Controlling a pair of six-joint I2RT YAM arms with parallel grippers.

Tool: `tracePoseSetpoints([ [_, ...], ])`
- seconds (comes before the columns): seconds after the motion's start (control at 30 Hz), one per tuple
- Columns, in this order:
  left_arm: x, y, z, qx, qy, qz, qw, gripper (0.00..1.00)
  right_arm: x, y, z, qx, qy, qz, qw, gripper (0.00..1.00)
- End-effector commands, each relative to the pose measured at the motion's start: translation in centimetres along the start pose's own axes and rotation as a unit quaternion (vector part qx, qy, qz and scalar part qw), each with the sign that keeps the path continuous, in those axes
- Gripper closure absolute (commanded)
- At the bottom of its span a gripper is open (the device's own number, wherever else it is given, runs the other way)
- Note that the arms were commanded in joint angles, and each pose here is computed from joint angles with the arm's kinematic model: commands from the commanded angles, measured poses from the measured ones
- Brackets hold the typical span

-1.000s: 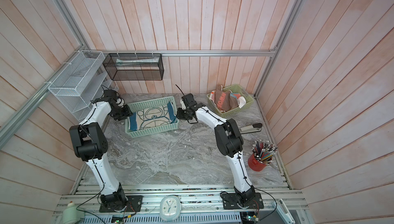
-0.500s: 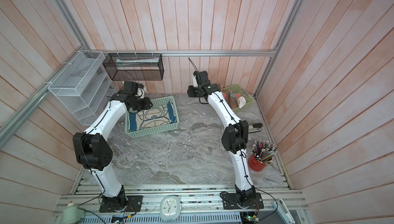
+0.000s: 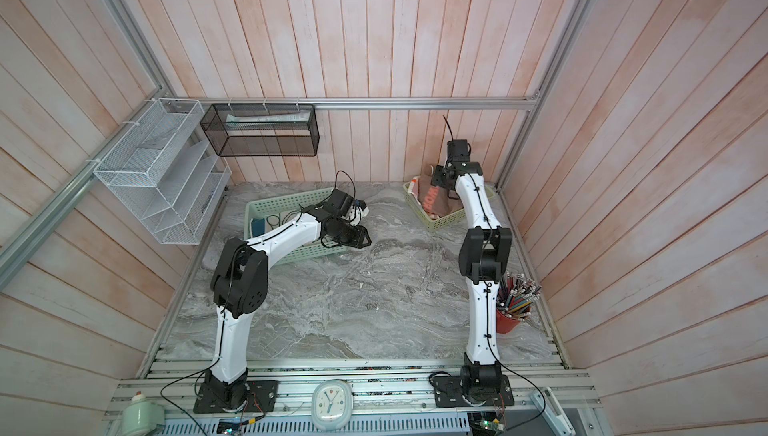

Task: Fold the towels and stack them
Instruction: 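Reach the right gripper into the lime basket and grasp the brown towel, then lift the brown towel with the right gripper while the left grasps its edge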

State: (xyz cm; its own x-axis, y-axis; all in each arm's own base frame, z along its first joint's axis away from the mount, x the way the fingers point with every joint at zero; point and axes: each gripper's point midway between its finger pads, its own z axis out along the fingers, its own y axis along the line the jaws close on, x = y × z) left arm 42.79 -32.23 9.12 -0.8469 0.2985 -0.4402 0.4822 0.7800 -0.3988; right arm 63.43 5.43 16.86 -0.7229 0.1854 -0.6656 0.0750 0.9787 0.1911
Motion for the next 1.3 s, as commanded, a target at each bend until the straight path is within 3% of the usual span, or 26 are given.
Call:
tracePoseSetpoints([
  [0.0,-0.6,2.0,-0.7,-0.013,-0.014,0.005,1.000,0.57,0.9,1.2,3.2,-0.017,0.005,-0.006,1.000,0.38],
  [0.07,-0.2,3.3,-0.8,-0.024,-0.011,0.000,1.000,0.58,0.8,1.2,4.1,-0.023,0.000,-0.003,1.000,0.39],
  [0.13,0.1,4.6,-1.0,-0.037,-0.007,-0.003,0.999,0.57,0.6,1.3,4.5,-0.029,-0.007,0.000,1.000,0.47],
  [0.27,0.2,7.5,-2.0,-0.075,-0.009,-0.007,0.997,0.57,-0.8,1.8,3.3,-0.033,-0.034,-0.006,0.999,0.88],
  [0.33,0.2,8.5,-2.6,-0.089,-0.011,-0.011,0.996,0.57,-1.9,2.1,1.9,-0.030,-0.054,-0.019,0.998,1.00],
  [0.53,-0.8,8.5,-5.0,-0.090,-0.034,-0.013,0.995,0.57,-5.1,4.0,-5.1,-0.027,-0.116,-0.059,0.991,1.00],
  [0.87,-3.7,3.9,-10.5,-0.031,-0.107,-0.001,0.994,0.57,-8.1,11.3,-22.7,-0.068,-0.245,-0.123,0.959,1.00],
  [1.1,-4.0,1.6,-15.3,-0.027,-0.156,0.004,0.987,0.57,-3.9,17.8,-34.0,-0.180,-0.270,-0.140,0.935,1.00],
  [1.17,-3.6,1.6,-16.1,-0.032,-0.164,0.003,0.986,0.58,-2.0,18.0,-35.0,-0.218,-0.262,-0.112,0.934,1.00],
  [1.27,-2.3,1.9,-16.5,-0.043,-0.163,-0.010,0.986,0.57,1.5,16.9,-33.0,-0.227,-0.232,-0.086,0.942,1.00],
])
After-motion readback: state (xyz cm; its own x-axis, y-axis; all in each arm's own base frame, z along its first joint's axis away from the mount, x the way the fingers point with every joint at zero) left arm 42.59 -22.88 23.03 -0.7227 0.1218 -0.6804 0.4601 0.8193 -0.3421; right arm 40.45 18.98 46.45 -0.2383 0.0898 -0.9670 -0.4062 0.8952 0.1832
